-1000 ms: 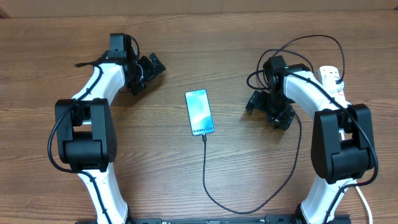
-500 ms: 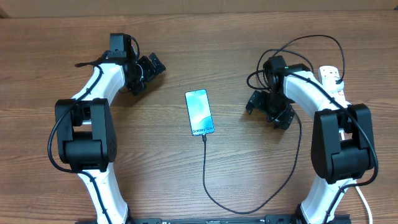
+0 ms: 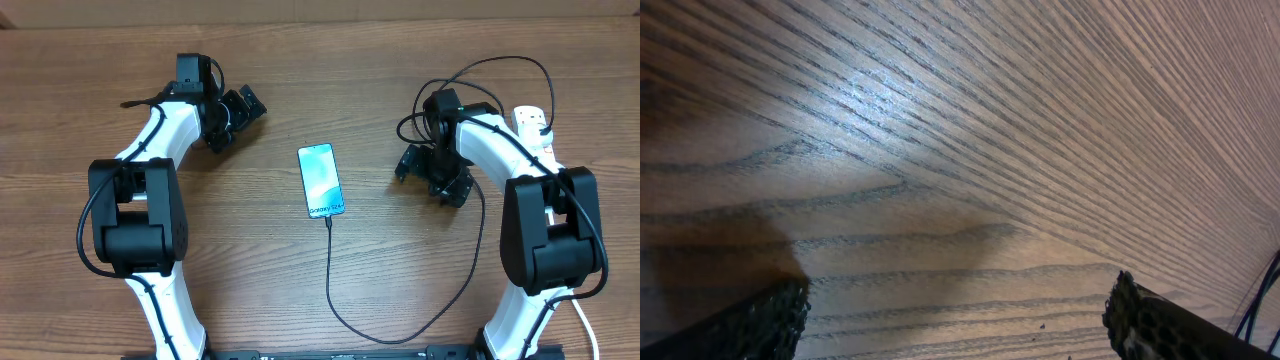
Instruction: Plug charger to phone and switch on socket
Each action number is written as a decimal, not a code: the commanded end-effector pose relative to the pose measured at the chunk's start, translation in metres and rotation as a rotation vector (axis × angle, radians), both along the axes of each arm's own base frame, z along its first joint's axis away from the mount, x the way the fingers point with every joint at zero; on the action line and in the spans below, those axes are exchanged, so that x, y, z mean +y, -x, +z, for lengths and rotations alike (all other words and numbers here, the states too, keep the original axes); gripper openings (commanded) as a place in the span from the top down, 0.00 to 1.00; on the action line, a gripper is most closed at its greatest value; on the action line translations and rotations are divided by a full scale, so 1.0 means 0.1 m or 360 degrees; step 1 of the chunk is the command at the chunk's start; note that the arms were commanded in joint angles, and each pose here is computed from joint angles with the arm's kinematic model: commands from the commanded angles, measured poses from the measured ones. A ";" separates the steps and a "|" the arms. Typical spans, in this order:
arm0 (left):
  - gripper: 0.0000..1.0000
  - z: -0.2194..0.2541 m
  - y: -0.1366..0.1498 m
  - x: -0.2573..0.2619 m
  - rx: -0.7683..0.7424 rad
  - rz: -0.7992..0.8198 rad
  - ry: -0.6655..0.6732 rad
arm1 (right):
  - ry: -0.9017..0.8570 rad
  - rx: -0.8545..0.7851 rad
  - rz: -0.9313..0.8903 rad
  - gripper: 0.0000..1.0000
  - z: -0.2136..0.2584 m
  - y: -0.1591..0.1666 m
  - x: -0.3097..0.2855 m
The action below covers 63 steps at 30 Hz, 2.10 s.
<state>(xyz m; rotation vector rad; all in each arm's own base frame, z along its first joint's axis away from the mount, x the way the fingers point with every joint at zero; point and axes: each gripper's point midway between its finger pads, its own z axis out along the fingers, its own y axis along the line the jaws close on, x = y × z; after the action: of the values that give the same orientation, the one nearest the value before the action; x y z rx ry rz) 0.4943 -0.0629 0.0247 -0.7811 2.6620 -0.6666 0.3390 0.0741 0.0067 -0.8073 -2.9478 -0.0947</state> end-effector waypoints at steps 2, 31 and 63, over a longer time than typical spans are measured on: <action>0.00 -0.29 0.13 0.15 0.0122 0.0064 -0.0109 | -0.0014 -0.0067 -0.0004 0.00 0.09 -0.06 0.00; 0.00 -0.29 0.13 0.16 0.0121 0.0065 -0.0109 | -0.0027 -0.0080 -0.0004 0.00 0.09 -0.08 0.01; 0.00 1.63 0.06 0.02 -0.0526 0.0041 -0.0086 | -0.0069 -0.0330 -0.0004 0.00 0.12 -0.47 0.08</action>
<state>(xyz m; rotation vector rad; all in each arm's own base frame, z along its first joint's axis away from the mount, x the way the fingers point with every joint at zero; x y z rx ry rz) 0.4892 -0.0624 0.1723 -0.6324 2.3907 -0.6598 0.3823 0.0820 0.0085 -0.8364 -3.1006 -0.2254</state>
